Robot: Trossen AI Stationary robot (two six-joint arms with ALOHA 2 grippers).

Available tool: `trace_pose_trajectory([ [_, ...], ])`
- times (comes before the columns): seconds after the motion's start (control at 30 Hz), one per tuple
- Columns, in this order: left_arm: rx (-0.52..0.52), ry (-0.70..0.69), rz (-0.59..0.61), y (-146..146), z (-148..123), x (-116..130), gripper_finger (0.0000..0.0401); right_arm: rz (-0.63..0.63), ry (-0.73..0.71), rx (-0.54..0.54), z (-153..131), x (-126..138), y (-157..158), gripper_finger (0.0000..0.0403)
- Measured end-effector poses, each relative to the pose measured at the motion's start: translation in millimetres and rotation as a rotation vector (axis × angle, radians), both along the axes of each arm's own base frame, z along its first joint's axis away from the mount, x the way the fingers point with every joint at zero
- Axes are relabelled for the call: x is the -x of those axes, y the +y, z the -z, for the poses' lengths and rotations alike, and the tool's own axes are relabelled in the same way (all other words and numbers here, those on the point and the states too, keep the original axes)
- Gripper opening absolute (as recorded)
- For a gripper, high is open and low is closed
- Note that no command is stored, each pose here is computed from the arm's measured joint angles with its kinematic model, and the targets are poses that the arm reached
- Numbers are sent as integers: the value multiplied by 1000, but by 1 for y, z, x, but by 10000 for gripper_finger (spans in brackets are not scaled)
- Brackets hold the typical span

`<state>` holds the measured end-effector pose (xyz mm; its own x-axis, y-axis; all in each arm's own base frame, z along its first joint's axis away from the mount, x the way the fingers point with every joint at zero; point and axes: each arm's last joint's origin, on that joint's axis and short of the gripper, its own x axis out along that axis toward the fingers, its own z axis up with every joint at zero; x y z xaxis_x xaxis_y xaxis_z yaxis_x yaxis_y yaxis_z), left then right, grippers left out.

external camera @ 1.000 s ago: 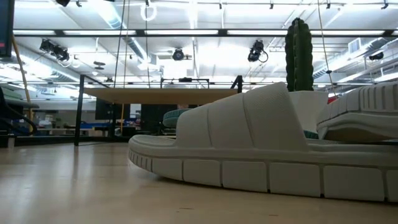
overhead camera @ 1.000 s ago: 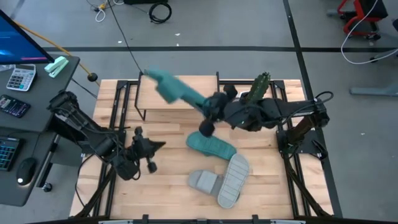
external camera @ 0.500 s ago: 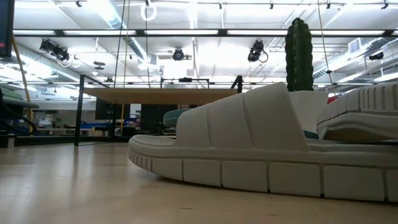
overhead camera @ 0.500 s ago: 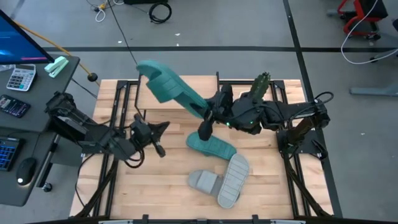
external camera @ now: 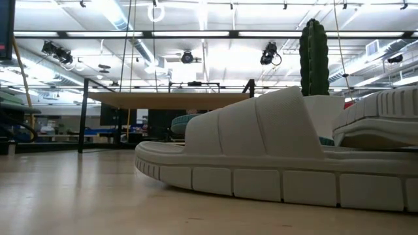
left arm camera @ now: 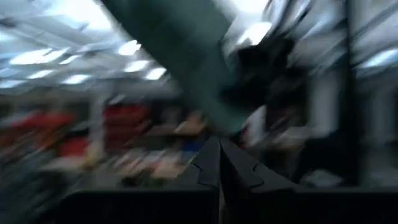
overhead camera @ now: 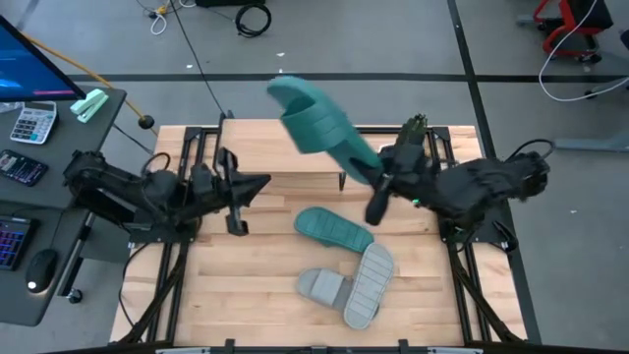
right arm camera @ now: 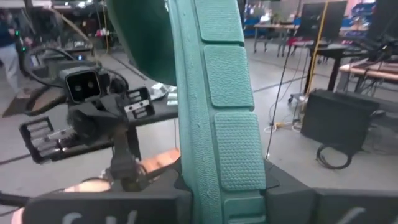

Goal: Pick and place slides into the shelf
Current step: Put the left green slide on the shelf

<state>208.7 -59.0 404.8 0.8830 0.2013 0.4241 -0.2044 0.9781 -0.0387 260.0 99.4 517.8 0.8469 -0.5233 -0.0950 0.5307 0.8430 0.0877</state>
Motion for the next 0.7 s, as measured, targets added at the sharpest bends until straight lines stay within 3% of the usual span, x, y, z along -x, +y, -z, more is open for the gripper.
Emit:
trace_pose_trajectory([
  [0.17, -12, -142, 147, 23, -4, -14, 22, -9, -23, 0, -7, 17, 8, 68],
  [0.33, 63, -220, 174, 41, -1, -26, 74, -87, -31, -33, -6, 22, 20, 68],
  [0.53, 96, -459, 328, 53, -5, -31, 137, -123, 22, -58, 4, 21, 28, 68],
  [0.7, 157, -487, 362, 59, 0, -38, 180, -107, 24, -57, 5, 19, 25, 68],
])
